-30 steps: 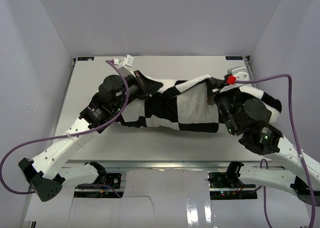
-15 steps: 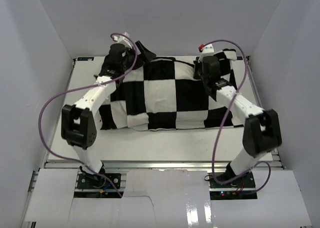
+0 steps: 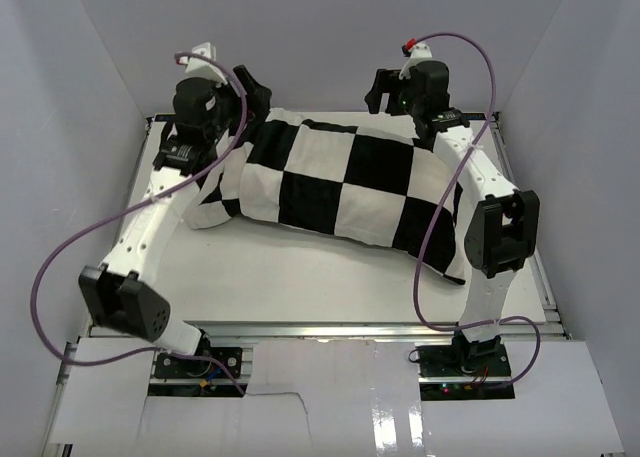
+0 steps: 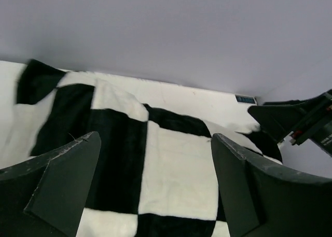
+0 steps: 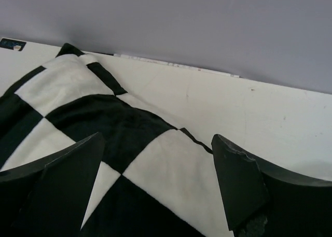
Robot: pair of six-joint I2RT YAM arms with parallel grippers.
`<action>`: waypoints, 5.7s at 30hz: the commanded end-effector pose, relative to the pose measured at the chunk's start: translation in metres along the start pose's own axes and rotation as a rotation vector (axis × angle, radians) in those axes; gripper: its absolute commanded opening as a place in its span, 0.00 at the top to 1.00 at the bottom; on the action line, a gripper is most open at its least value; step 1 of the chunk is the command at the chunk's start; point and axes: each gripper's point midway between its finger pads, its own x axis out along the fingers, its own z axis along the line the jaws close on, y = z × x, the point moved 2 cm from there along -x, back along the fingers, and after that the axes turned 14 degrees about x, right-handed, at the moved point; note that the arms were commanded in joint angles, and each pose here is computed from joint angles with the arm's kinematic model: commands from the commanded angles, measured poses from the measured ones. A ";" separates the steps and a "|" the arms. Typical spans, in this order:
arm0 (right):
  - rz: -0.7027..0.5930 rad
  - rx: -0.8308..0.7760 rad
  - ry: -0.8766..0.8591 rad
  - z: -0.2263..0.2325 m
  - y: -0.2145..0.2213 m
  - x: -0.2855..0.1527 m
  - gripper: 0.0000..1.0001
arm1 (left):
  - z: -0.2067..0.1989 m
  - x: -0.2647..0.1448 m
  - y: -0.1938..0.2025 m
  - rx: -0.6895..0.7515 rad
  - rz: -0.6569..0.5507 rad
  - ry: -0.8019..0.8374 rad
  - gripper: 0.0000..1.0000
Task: Remove the pillowcase from the pillow
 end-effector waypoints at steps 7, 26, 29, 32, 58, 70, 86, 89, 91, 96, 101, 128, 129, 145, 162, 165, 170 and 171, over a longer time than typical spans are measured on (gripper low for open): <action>0.040 0.039 -0.237 0.065 0.000 -0.082 0.10 | 0.058 -0.045 0.123 -0.018 0.147 -0.241 0.02; -0.059 -0.052 -0.598 0.145 0.011 -0.081 0.10 | 0.030 -0.040 0.219 -0.085 0.097 -0.092 0.12; -0.029 -0.022 -0.631 0.136 -0.021 -0.058 0.09 | 0.016 -0.041 0.241 -0.042 0.123 -0.139 0.12; -0.024 0.041 -0.625 0.107 -0.046 -0.037 0.09 | 0.006 -0.031 0.238 0.026 0.120 -0.154 0.11; 0.131 -0.054 -0.432 0.142 0.115 -0.229 0.08 | -0.129 -0.162 0.220 -0.145 0.163 0.423 0.33; 0.277 -0.256 -0.320 0.177 0.164 -0.196 0.00 | -0.061 -0.160 0.219 -0.019 0.269 -0.008 0.14; 0.298 -0.420 -0.013 0.170 0.216 -0.157 0.22 | -0.028 -0.183 0.238 -0.107 0.203 -0.086 0.26; 0.304 -0.428 -0.038 0.170 0.219 -0.158 0.30 | -0.034 -0.176 0.246 -0.108 0.219 -0.073 0.32; 0.308 -0.423 -0.027 0.167 0.222 -0.159 0.54 | -0.034 -0.170 0.254 -0.092 0.243 -0.090 0.41; 0.274 -0.374 -0.051 0.172 0.214 -0.165 0.92 | -0.033 -0.158 0.268 -0.066 0.281 -0.128 1.00; 0.172 -0.339 0.072 0.146 0.194 -0.178 0.92 | 0.003 -0.163 0.271 -0.013 0.302 -0.341 1.00; 0.153 -0.141 -0.165 0.142 0.206 -0.182 0.92 | -0.098 -0.120 0.224 0.074 0.443 0.075 0.19; 0.155 -0.142 -0.162 0.141 0.207 -0.182 0.92 | -0.097 -0.118 0.230 0.084 0.459 0.062 0.19; 0.066 -0.139 -0.046 0.119 0.194 -0.182 0.92 | -0.069 -0.136 0.232 0.098 0.422 -0.033 1.00; 0.190 -0.184 -0.189 0.142 0.216 -0.177 0.92 | -0.047 -0.183 0.262 -0.103 0.357 0.040 1.00; 0.209 -0.198 -0.294 0.165 0.220 -0.186 0.84 | -0.062 -0.187 0.264 -0.142 0.321 0.166 1.00; 0.180 -0.192 -0.360 0.198 0.203 -0.202 0.60 | -0.068 -0.191 0.263 -0.154 0.305 0.220 1.00; 0.165 -0.186 -0.395 0.212 0.196 -0.209 0.57 | -0.068 -0.190 0.262 -0.149 0.303 0.220 1.00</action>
